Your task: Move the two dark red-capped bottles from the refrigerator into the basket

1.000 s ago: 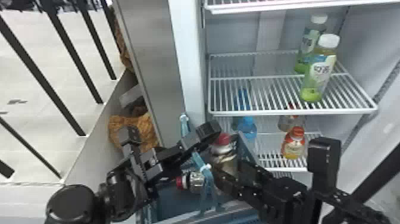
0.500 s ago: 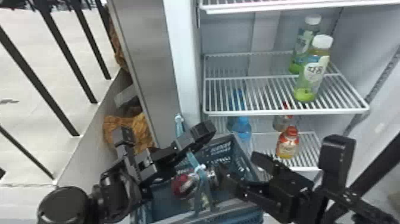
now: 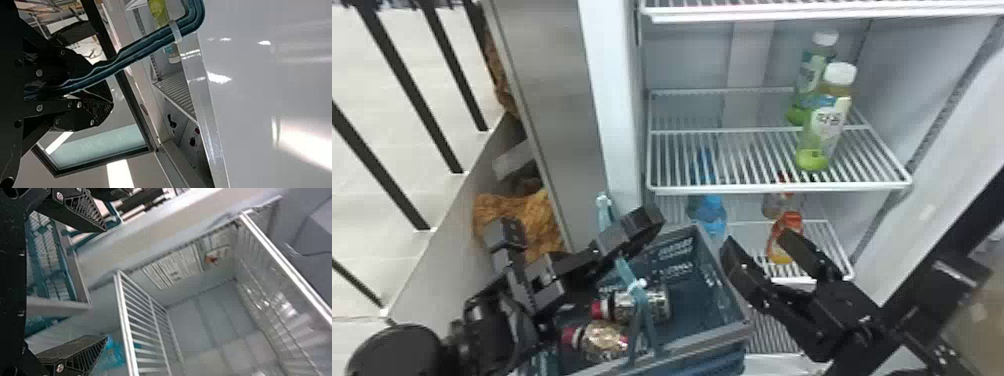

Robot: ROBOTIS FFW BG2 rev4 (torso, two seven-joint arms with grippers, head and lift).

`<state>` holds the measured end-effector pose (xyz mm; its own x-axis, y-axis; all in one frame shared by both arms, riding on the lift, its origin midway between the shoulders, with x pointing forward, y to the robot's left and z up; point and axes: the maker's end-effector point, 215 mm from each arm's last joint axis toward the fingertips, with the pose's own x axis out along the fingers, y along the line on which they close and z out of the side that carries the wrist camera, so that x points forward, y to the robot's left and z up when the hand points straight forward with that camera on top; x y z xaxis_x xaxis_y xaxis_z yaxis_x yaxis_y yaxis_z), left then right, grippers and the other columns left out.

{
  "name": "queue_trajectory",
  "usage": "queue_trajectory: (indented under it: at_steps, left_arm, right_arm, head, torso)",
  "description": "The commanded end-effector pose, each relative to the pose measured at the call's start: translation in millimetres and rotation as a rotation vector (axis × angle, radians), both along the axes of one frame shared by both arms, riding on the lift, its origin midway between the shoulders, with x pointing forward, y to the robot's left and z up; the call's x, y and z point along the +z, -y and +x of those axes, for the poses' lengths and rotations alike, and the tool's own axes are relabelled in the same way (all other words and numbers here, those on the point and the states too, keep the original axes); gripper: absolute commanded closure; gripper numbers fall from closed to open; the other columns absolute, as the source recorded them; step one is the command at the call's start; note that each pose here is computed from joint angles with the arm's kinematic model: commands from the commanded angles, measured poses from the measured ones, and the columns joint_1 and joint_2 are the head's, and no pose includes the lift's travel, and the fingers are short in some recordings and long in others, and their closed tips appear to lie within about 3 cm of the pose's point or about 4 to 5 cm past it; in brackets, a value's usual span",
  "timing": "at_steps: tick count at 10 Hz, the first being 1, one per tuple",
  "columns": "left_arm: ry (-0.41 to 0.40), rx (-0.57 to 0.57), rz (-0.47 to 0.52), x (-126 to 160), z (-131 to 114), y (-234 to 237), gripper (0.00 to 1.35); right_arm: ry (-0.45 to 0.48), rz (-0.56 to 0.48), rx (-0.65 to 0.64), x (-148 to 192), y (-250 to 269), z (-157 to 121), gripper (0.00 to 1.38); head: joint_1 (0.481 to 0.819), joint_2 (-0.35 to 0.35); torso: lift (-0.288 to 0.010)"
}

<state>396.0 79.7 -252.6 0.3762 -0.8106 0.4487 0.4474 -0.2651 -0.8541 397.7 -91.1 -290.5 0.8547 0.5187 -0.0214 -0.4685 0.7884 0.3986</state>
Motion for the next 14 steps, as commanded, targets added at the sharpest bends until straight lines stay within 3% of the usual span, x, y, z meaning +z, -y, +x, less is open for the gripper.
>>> queue_trajectory:
  at_steps: [1, 6, 14]
  left_arm:
    - [0.0, 0.001, -0.001, 0, 0, 0, 1.2]
    - [-0.007, 0.005, -0.002, -2, -1, -1, 1.2]
    - [-0.018, 0.02, 0.005, -7, 0, -7, 1.2]
  right_arm:
    - [0.017, -0.03, -0.052, -7, 22, -5, 0.11]
    - [-0.033, -0.205, -0.191, -34, 94, -51, 0.12]
    - [-0.021, -0.273, -0.264, -40, 126, -88, 0.13]
  head:
    - [0.695, -0.016]
    - [0.695, -0.125]
    - [0.695, -0.206]
  torso:
    - [-0.034]
    - [-0.034]
    - [-0.034]
